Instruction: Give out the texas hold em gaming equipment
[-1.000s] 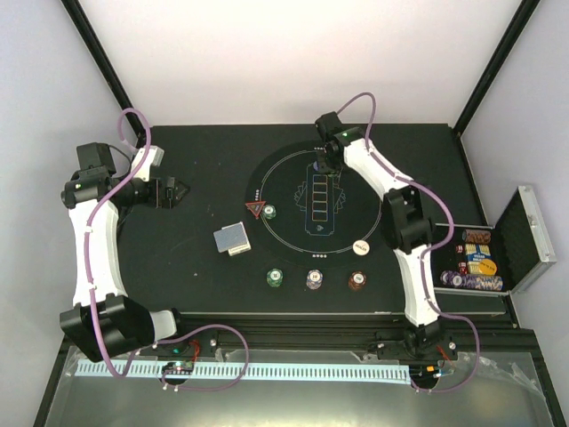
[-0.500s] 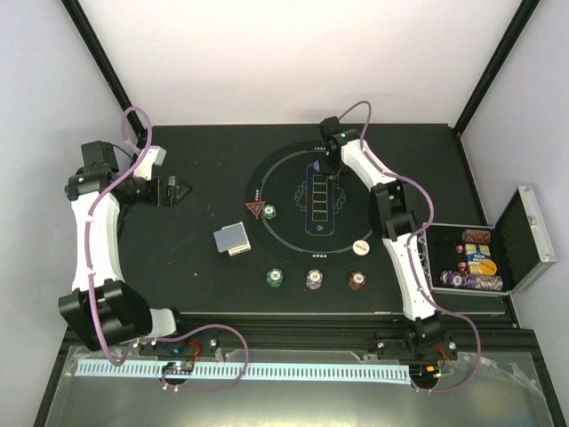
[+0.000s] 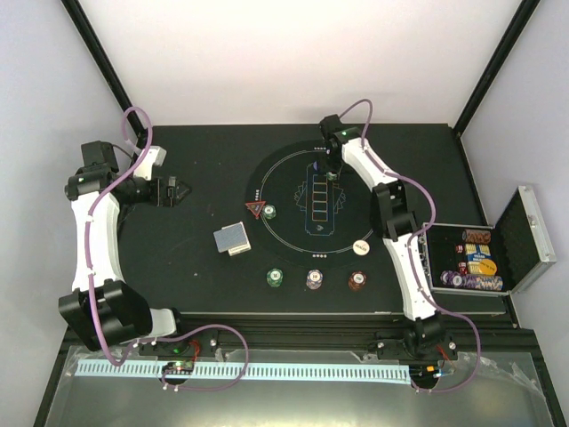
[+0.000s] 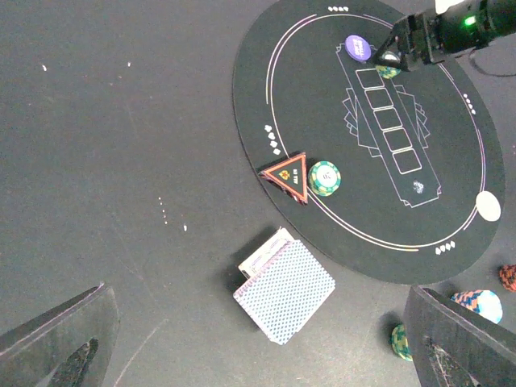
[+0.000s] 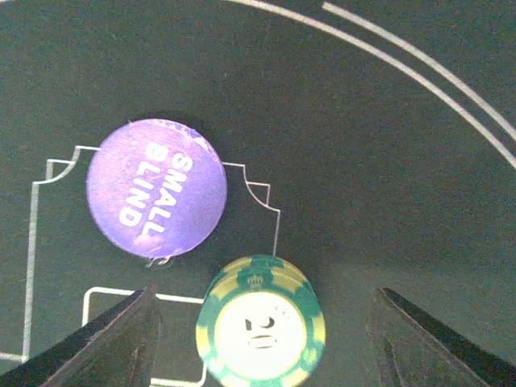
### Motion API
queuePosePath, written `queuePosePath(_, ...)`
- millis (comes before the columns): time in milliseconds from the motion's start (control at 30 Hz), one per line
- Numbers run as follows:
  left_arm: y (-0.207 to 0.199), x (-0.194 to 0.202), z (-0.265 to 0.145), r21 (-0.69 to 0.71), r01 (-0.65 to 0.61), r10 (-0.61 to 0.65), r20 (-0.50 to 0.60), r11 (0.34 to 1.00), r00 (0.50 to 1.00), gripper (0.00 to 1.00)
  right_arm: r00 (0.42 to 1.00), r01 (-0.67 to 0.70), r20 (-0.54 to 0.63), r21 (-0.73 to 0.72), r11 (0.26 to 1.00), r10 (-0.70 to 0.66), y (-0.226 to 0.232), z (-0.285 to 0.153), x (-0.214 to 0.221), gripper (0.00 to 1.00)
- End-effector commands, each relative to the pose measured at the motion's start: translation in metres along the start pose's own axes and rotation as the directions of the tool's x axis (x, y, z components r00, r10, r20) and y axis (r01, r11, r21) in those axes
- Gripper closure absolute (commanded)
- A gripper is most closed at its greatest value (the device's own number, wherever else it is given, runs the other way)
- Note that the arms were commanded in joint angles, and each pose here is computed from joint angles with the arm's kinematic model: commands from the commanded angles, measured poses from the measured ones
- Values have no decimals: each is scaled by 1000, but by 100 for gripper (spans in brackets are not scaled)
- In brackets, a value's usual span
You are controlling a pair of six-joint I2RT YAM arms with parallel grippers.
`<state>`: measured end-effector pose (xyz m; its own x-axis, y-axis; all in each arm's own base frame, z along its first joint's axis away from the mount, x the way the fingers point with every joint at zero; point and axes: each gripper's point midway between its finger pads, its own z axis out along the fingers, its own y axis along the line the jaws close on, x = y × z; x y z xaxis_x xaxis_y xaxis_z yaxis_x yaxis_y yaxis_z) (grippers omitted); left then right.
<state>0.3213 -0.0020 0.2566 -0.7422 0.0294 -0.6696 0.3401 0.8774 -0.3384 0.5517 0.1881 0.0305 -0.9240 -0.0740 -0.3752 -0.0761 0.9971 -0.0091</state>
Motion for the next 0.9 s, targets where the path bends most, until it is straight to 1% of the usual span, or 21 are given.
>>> queuePosePath(0, -9, -10, -15, -9, -40, 41, 32, 999, 999, 1, 990, 7, 144, -20, 1000, -4, 1, -85, -37, 27)
queuePosePath(100, -9, -12, -19, -25, -49, 50, 40, 998, 998, 1, 988, 36, 154, -26, 999, -32, 12, -115, -27, 24)
queuePosePath(200, -9, -13, -21, -33, -46, 47, 40, 998, 998, 1, 982, 99, 167, -41, 994, -91, 38, -145, 1, 22)
queuePosePath(333, -6, -9, -20, -38, -32, 33, 32, 999, 999, 1, 963, 201, 202, -88, 976, -180, 86, -177, 62, 17)
queuePosePath(367, -6, -8, -20, -39, -29, 30, 28, 999, 999, 1, 960, 229, 187, -102, 968, -208, 98, -179, 88, 17)
queuePosePath(433, -4, -6, -19, -40, -24, 25, 23, 999, 999, 1, 948, 283, 192, -144, 948, -254, 126, -192, 124, 15)
queuePosePath(500, -9, -5, -26, -48, -35, 37, 38, 998, 999, 1, 930, 350, 192, -195, 916, -314, 158, -205, 165, 14)
queuePosePath(600, -11, -4, -27, -49, -38, 40, 43, 998, 998, 1, 910, 412, 167, -248, 877, -380, 190, -212, 214, 10)
queuePosePath(667, -12, -4, -28, -49, -39, 42, 46, 998, 998, 1, 895, 445, 147, -269, 854, -420, 205, -212, 239, 8)
queuePosePath(767, -14, -3, -30, -49, -45, 47, 49, 998, 998, 1, 875, 483, 115, -270, 833, -470, 218, -204, 266, 7)
queuePosePath(867, -15, -2, -31, -51, -50, 53, 49, 997, 997, 1, 862, 503, 79, -269, 822, -501, 223, -193, 284, 7)
